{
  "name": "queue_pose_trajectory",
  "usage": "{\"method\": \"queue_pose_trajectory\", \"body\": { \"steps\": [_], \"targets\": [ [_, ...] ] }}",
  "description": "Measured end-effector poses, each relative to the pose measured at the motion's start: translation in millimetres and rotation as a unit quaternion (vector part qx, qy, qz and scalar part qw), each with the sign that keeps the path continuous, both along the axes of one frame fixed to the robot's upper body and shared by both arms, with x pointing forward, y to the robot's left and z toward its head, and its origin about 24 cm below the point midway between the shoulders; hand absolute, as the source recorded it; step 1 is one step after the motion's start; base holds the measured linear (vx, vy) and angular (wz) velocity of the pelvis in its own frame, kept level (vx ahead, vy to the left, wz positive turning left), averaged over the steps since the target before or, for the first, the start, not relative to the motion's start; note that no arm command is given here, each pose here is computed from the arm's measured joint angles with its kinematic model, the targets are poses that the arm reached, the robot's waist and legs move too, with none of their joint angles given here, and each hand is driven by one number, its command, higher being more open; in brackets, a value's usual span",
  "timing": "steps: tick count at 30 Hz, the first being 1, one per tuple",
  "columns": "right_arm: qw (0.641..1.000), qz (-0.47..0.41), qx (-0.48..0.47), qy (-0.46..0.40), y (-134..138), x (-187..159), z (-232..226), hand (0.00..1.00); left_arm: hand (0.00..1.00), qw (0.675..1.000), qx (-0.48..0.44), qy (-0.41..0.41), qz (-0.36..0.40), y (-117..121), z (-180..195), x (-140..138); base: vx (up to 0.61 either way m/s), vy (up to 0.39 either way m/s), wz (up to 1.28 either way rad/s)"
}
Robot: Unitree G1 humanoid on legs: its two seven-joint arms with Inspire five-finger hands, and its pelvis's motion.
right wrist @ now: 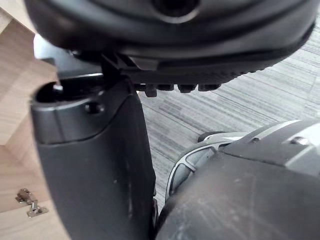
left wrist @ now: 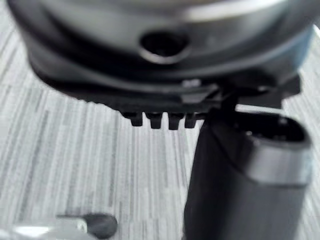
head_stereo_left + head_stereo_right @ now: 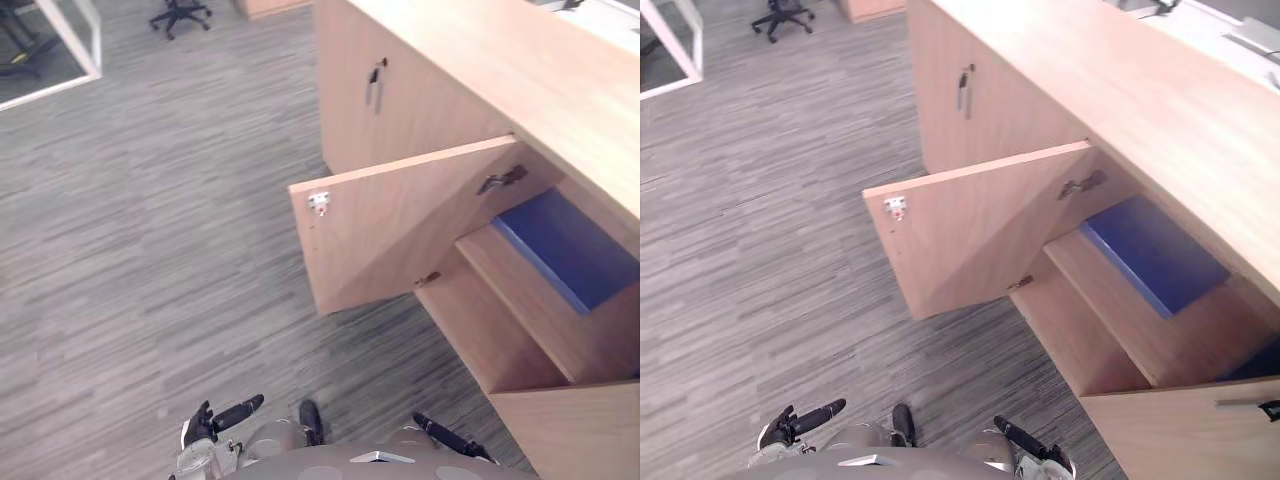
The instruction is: Walk over to the cabinet, pick up the folder, carry it to the office cabinet, place the folder inside the office cabinet, then close the office cabinet door
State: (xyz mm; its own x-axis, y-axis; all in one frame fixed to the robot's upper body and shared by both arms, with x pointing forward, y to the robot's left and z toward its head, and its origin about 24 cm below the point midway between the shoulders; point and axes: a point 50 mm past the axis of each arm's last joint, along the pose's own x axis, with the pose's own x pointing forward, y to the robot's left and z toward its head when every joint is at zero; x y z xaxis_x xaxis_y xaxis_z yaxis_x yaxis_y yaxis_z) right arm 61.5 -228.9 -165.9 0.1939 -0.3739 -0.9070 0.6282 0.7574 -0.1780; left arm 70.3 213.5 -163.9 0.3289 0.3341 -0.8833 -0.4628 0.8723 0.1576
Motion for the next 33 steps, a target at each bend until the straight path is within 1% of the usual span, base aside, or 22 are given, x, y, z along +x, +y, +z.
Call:
{"method": "queue_pose_trajectory", "body": {
  "steps": [3, 8, 12, 15, 16, 17, 18, 19, 20, 21, 22, 24, 25, 26, 27, 28, 29, 30, 31, 33],
  "targets": [
    [1.0, -0.009, -0.001, -0.002, -1.9, 1.2, 0.5, 1.0, 1.0, 0.999, -0.002, 0.033, 0.001, 1.4, -3.8, -18.2, -0.14, 0.041, 0.08],
    [1.0, 0.002, -0.003, 0.0, -1.6, 1.7, 0.5, 1.0, 1.0, 0.999, 0.0, 0.041, -0.005, 2.7, -4.3, -23.4, -0.09, 0.014, 0.05],
    [1.0, 0.0, -0.003, 0.001, -2.0, 0.3, 0.5, 1.0, 1.0, 0.999, 0.001, 0.033, -0.01, 2.6, -3.3, -18.0, 0.0, 0.004, -0.01],
    [1.0, 0.003, -0.001, 0.001, -0.2, -0.2, 0.0, 1.0, 1.0, 0.999, 0.011, 0.001, -0.032, 3.2, 3.0, 1.2, 0.08, -0.006, -0.16],
    [1.0, 0.008, 0.0, 0.003, 1.3, -1.1, -0.3, 1.0, 1.0, 0.998, 0.022, -0.039, -0.051, 3.3, 11.2, 22.1, 0.09, -0.022, -0.17],
    [1.0, 0.011, 0.0, 0.003, 1.6, -0.8, -0.3, 1.0, 1.0, 0.996, 0.026, -0.06, -0.058, 3.7, 15.8, 33.5, 0.12, -0.025, -0.2],
    [1.0, 0.013, -0.001, 0.002, 1.7, -0.1, -0.2, 1.0, 1.0, 0.991, 0.034, -0.101, -0.075, 4.4, 26.2, 56.5, 0.11, -0.038, -0.22],
    [1.0, 0.013, 0.001, 0.001, 2.4, 0.1, -0.3, 1.0, 1.0, 0.982, 0.05, -0.151, -0.099, 10.1, 42.6, 87.8, 0.12, -0.043, -0.22],
    [1.0, 0.014, 0.001, 0.0, 2.8, 0.4, -0.3, 1.0, 1.0, 0.978, 0.059, -0.171, -0.104, 14.1, 50.3, 99.7, 0.12, -0.064, -0.23],
    [1.0, 0.014, 0.002, -0.002, 3.3, 1.2, -0.2, 1.0, 1.0, 0.97, 0.077, -0.2, -0.113, 21.5, 63.6, 117.5, 0.1, -0.055, -0.19],
    [1.0, 0.014, 0.002, -0.004, 3.4, 1.6, 0.0, 1.0, 1.0, 0.965, 0.09, -0.218, -0.119, 26.7, 72.8, 128.8, 0.14, -0.078, -0.3],
    [1.0, 0.014, 0.006, -0.008, 3.6, 1.9, 0.2, 1.0, 1.0, 0.936, 0.169, -0.265, -0.159, 48.8, 111.5, 169.6, 0.16, -0.097, -0.29],
    [1.0, 0.014, 0.007, -0.01, 3.4, 2.0, 0.2, 1.0, 1.0, 0.928, 0.191, -0.272, -0.17, 53.4, 121.1, 178.7, 0.19, -0.128, -0.12],
    [1.0, 0.013, 0.007, -0.011, 2.9, 2.4, 0.5, 1.0, 1.0, 0.902, 0.246, -0.287, -0.208, 63.4, 146.2, 200.4, 0.15, -0.107, -0.01],
    [1.0, 0.012, 0.008, -0.013, 2.7, 2.3, 0.5, 1.0, 1.0, 0.883, 0.283, -0.29, -0.236, 67.4, 160.7, 211.6, 0.15, -0.106, 0.03],
    [1.0, 0.011, 0.009, -0.014, 2.5, 2.3, 0.5, 1.0, 1.0, 0.871, 0.303, -0.294, -0.251, 69.4, 170.6, 219.1, 0.13, -0.084, 0.03],
    [1.0, 0.008, 0.01, -0.02, 1.0, 3.0, 1.1, 1.0, 1.0, 0.841, 0.35, -0.296, -0.287, 70.3, 190.4, 234.0, 0.19, -0.127, 0.02],
    [0.999, -0.003, 0.006, -0.032, -2.6, 4.6, 2.7, 1.0, 1.0, 0.81, 0.391, -0.303, -0.314, 66.4, 210.1, 249.6, 0.16, -0.106, 0.02],
    [0.999, -0.007, 0.007, -0.037, -3.3, 5.4, 3.1, 1.0, 1.0, 0.798, 0.406, -0.308, -0.322, 64.8, 219.9, 256.8, 0.13, -0.112, 0.06],
    [0.999, -0.008, 0.011, -0.042, -2.9, 5.7, 3.0, 1.0, 1.0, 0.758, 0.458, -0.303, -0.353, 60.7, 248.6, 279.8, 0.09, -0.142, 0.01]
  ]
}}
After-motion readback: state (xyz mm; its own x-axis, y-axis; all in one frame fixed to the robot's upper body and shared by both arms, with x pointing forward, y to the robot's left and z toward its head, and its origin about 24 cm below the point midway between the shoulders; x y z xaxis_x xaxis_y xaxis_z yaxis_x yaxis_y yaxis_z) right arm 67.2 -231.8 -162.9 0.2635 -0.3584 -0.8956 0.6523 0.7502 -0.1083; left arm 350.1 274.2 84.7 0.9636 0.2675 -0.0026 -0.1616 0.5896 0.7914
